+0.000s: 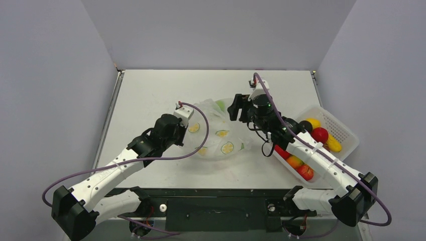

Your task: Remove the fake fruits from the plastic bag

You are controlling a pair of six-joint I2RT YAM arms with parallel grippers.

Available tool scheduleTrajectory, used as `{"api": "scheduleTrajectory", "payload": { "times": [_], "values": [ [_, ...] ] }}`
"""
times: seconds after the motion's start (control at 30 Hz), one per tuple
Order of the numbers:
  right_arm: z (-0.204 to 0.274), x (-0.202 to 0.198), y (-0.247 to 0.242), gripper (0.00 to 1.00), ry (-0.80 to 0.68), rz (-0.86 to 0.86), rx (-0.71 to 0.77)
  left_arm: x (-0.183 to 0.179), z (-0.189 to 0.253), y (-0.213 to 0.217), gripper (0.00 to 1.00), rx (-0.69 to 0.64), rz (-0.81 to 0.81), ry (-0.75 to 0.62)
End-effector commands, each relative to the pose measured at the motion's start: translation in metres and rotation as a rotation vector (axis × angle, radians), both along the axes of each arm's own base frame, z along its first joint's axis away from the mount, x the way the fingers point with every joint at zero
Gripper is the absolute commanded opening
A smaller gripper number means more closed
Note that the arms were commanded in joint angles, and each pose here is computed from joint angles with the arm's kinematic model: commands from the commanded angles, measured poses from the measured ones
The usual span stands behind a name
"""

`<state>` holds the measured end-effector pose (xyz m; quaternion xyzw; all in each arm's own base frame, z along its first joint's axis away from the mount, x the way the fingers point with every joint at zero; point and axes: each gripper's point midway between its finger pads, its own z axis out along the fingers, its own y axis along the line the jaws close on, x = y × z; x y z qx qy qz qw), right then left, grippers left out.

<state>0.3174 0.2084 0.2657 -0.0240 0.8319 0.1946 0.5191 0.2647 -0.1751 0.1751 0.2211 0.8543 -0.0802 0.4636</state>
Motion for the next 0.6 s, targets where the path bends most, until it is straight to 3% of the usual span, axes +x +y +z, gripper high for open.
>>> {"api": "scheduleTrajectory", "payload": {
  "times": [0.0,0.23,0.57],
  "values": [
    [0.018,-0.015,0.057,0.65,-0.021,0.197,0.079,0.010,0.029,-0.007,0.00,-0.076,0.006,-0.069],
    [-0.042,-0.033,0.097,0.59,0.106,0.274,0.047,0.011,0.028,-0.007,0.00,-0.076,0.007,-0.064],
    [-0.080,-0.053,0.125,0.56,0.006,0.339,-0.004,0.010,0.031,-0.009,0.00,-0.091,-0.007,-0.061]
  ]
}}
